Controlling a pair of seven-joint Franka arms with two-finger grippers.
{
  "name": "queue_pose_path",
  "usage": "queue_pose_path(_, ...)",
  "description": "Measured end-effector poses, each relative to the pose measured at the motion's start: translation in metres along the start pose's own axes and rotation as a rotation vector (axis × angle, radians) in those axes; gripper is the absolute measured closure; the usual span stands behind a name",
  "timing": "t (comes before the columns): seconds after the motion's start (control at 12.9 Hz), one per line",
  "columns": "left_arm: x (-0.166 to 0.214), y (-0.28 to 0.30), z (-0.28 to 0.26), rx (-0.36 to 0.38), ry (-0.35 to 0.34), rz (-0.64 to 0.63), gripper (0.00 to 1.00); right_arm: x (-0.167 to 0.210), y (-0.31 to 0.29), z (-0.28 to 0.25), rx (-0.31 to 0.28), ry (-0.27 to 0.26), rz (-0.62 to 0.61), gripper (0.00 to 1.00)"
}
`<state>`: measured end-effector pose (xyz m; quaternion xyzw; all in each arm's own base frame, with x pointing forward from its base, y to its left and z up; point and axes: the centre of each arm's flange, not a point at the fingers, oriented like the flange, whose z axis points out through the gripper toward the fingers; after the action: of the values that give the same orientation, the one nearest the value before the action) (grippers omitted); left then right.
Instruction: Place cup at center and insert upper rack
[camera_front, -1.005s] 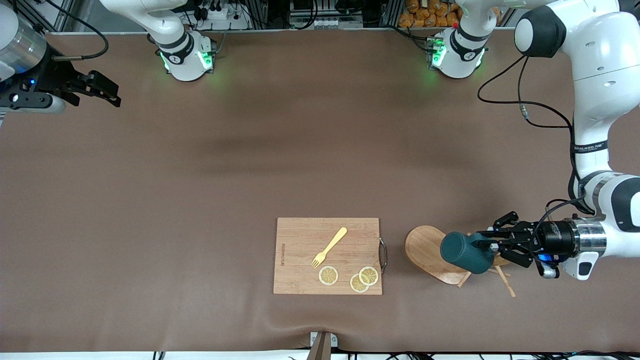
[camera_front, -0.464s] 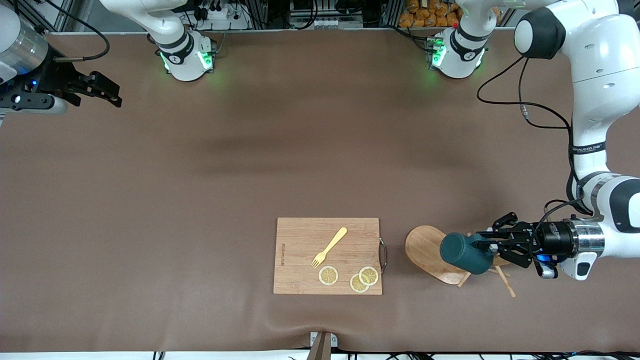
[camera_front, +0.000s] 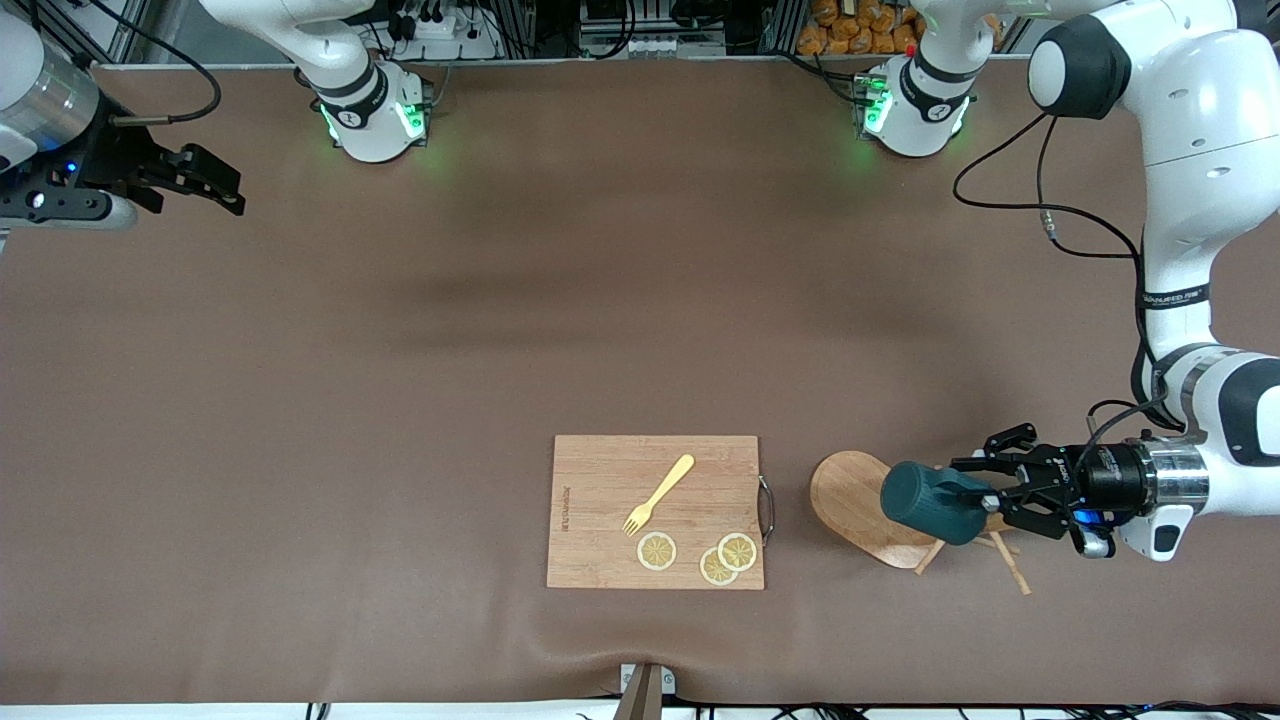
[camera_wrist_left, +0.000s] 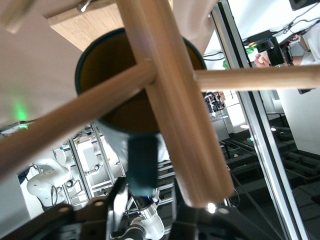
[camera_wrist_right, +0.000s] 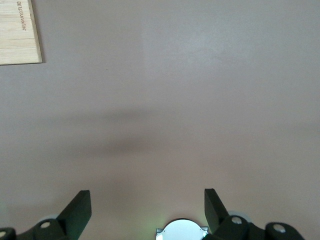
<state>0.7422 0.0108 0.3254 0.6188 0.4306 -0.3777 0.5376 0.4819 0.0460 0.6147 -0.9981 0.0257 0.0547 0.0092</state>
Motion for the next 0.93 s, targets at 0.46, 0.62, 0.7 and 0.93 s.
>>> queue_pose_path(0.46,-0.007,0.006,-0.005,-0.015,-0.004,0.018,0.00,0.000,0.000,0.000,0.000,0.000,0.000,0.00)
queue_pose_path(0.62,-0.014,0.009,-0.009,-0.019,-0.003,0.030,0.00,0.000,0.000,0.000,0.000,0.000,0.000,0.00)
queue_pose_path(0.7,-0.018,0.011,-0.011,-0.021,-0.002,0.038,0.00,0.000,0.000,0.000,0.000,0.001,0.000,0.00)
queue_pose_path(0.93,-0.044,0.019,-0.022,-0.032,0.009,0.076,0.00,0.000,0.000,0.000,0.000,0.002,0.000,0.00)
